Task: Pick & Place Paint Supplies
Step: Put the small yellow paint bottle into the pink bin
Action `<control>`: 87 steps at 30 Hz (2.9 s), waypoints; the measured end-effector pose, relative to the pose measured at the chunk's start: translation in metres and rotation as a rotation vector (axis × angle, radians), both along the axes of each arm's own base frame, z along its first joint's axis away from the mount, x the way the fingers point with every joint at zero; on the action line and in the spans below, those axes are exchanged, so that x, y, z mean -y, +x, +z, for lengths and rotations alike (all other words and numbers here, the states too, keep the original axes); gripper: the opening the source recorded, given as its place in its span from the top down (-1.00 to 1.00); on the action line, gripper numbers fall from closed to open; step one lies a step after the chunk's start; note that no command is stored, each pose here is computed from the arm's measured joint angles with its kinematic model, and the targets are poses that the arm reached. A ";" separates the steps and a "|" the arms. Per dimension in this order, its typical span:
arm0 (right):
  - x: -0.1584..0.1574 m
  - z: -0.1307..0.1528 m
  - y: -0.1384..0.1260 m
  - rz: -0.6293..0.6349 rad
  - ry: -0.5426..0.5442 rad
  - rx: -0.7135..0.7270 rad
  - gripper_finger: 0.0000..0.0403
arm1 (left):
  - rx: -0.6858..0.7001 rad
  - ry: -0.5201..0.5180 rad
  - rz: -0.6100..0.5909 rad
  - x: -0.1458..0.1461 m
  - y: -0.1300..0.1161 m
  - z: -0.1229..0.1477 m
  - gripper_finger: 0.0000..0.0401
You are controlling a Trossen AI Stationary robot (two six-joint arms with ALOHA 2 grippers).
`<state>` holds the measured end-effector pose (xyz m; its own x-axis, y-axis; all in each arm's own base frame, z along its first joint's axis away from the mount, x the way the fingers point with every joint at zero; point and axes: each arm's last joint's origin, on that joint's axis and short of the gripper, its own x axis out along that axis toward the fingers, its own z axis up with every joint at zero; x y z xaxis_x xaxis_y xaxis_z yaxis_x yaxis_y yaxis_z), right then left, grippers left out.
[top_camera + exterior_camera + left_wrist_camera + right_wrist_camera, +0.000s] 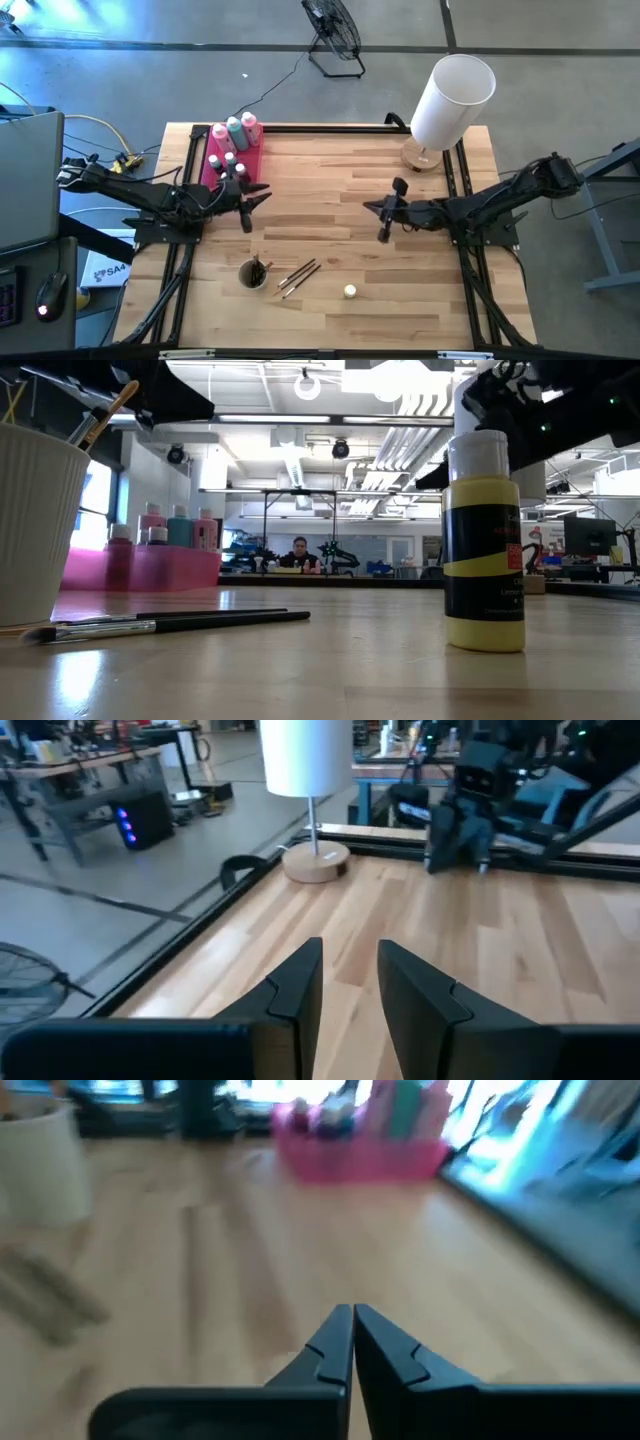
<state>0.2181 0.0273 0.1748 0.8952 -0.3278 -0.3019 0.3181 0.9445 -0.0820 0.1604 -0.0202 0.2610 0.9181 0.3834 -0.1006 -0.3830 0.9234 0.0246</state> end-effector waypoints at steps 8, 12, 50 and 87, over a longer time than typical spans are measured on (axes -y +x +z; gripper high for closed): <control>-0.010 -0.021 -0.009 0.077 0.460 -0.165 0.98 | -0.055 0.056 0.007 -0.001 -0.001 -0.003 0.53; -0.032 -0.021 -0.015 0.118 0.532 -0.168 0.99 | -0.065 0.077 0.009 -0.001 -0.001 -0.003 0.53; -0.207 -0.074 0.048 0.085 0.923 -0.222 0.99 | -0.104 0.149 0.000 -0.001 -0.001 -0.004 0.53; -0.127 -0.089 0.097 -0.218 0.552 -0.083 0.99 | -0.145 0.158 -0.002 -0.001 -0.002 -0.008 0.53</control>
<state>0.3154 0.1546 0.0861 0.7915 -0.2755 -0.5455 0.5225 0.7682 0.3700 0.1583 -0.0192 0.2533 0.8992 0.4029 -0.1709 -0.3628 0.9046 0.2237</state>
